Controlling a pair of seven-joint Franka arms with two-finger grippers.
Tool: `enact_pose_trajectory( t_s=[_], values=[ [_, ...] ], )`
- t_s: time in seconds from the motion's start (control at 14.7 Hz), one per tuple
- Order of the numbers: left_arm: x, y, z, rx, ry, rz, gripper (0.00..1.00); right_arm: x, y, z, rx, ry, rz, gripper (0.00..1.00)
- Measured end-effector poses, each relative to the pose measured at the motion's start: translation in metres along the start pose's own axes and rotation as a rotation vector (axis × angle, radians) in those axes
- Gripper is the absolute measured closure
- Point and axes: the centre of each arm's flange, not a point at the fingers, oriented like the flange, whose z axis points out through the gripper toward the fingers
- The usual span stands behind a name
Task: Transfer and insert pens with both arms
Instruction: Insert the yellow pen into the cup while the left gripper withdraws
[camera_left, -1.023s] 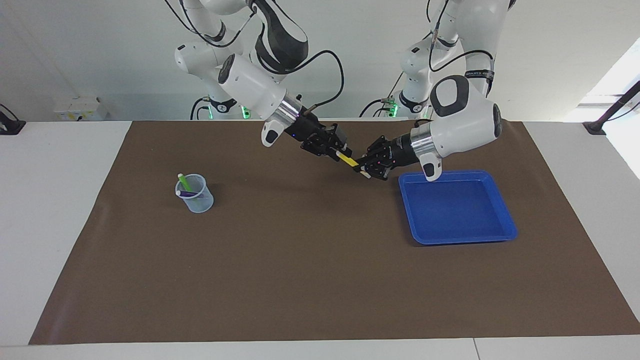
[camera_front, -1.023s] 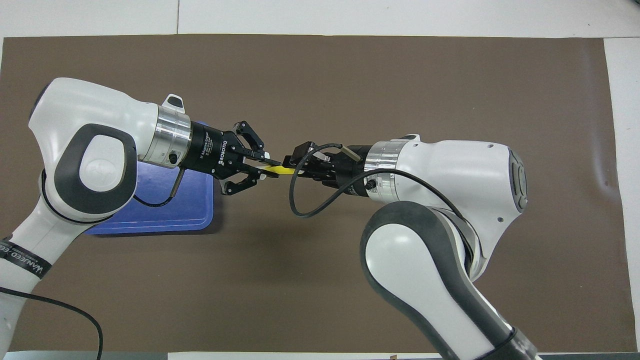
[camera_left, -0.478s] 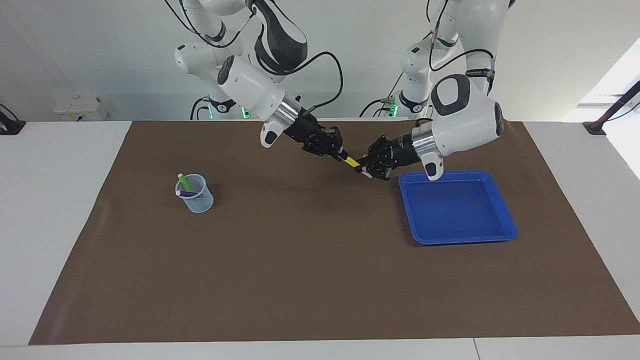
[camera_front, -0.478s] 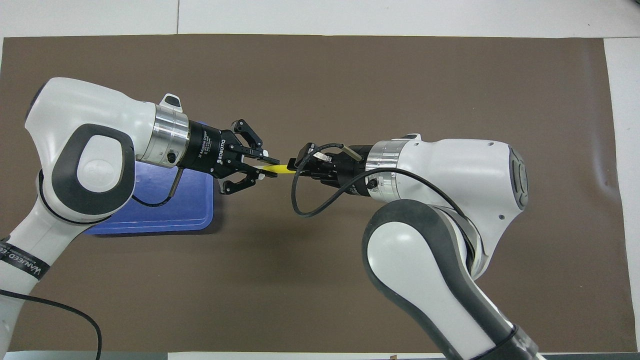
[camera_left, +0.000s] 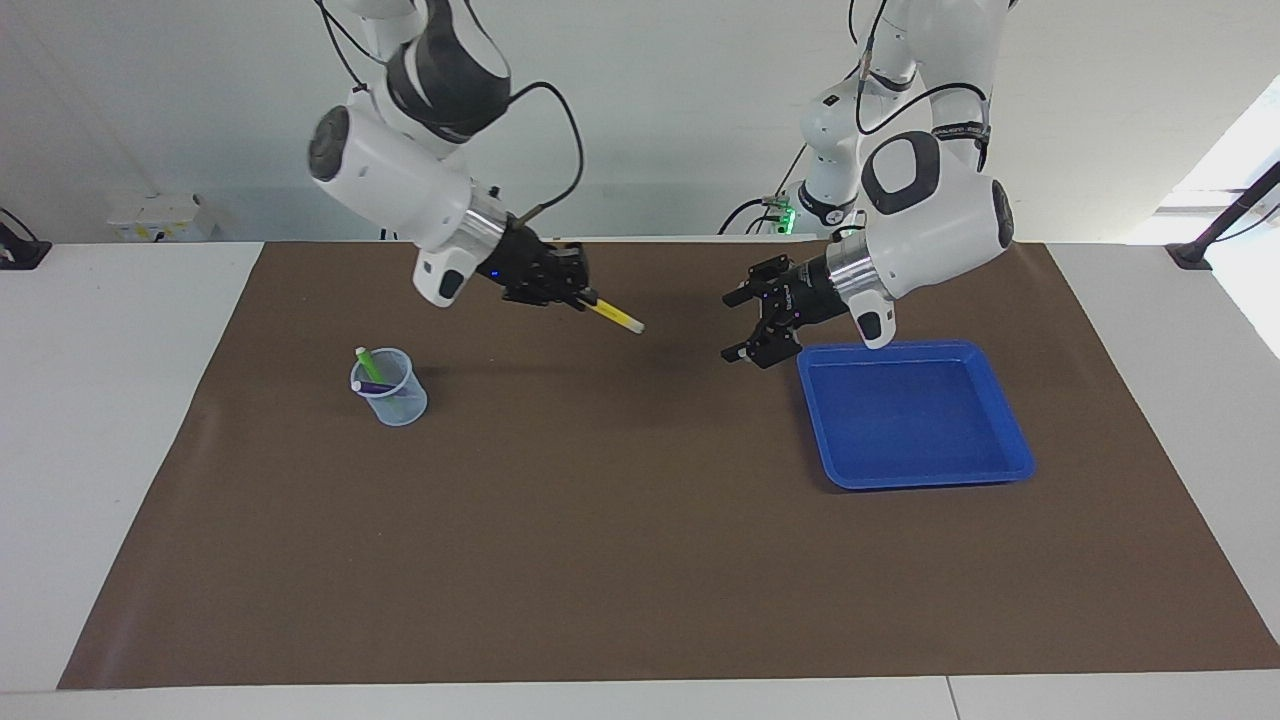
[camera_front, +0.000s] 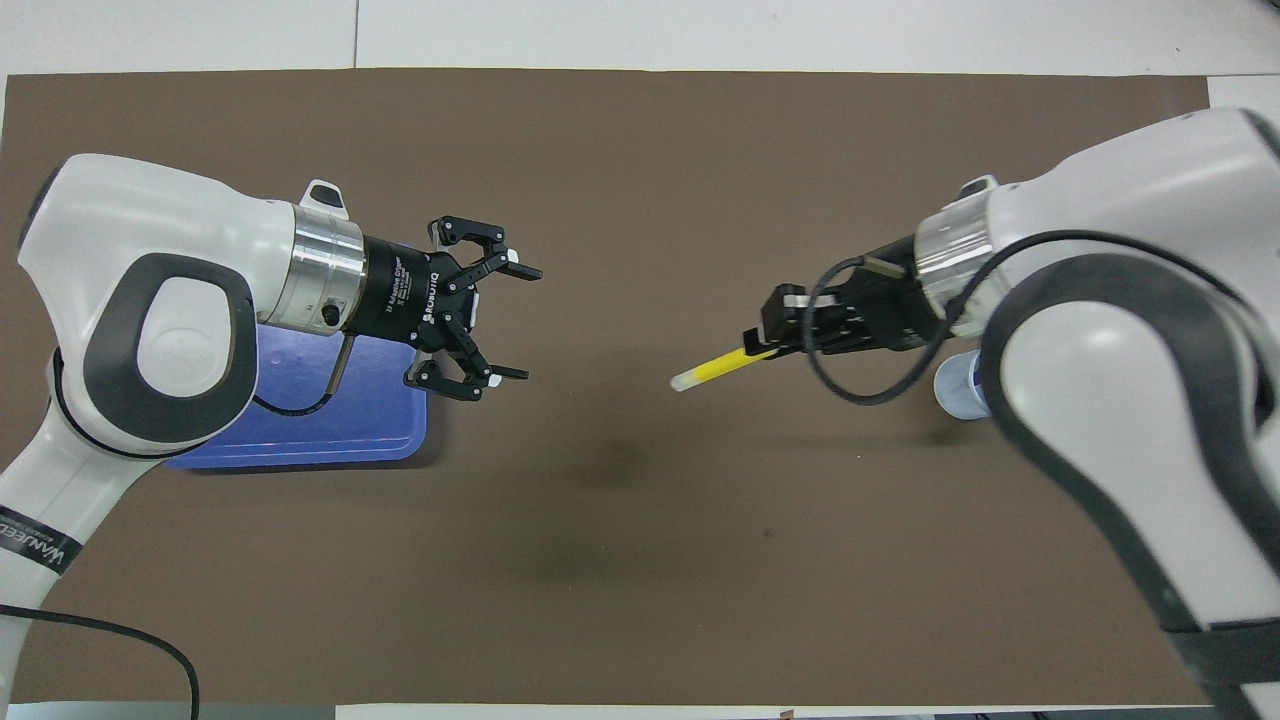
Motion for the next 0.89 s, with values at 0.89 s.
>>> enact_pose_trajectory(
  t_s=[0.89],
  values=[
    [0.084,-0.009,-0.049,0.294,0.584,0.478,0.0,0.011,0.131,-0.052,-0.628,-0.269,-0.698,0.83]
  ],
)
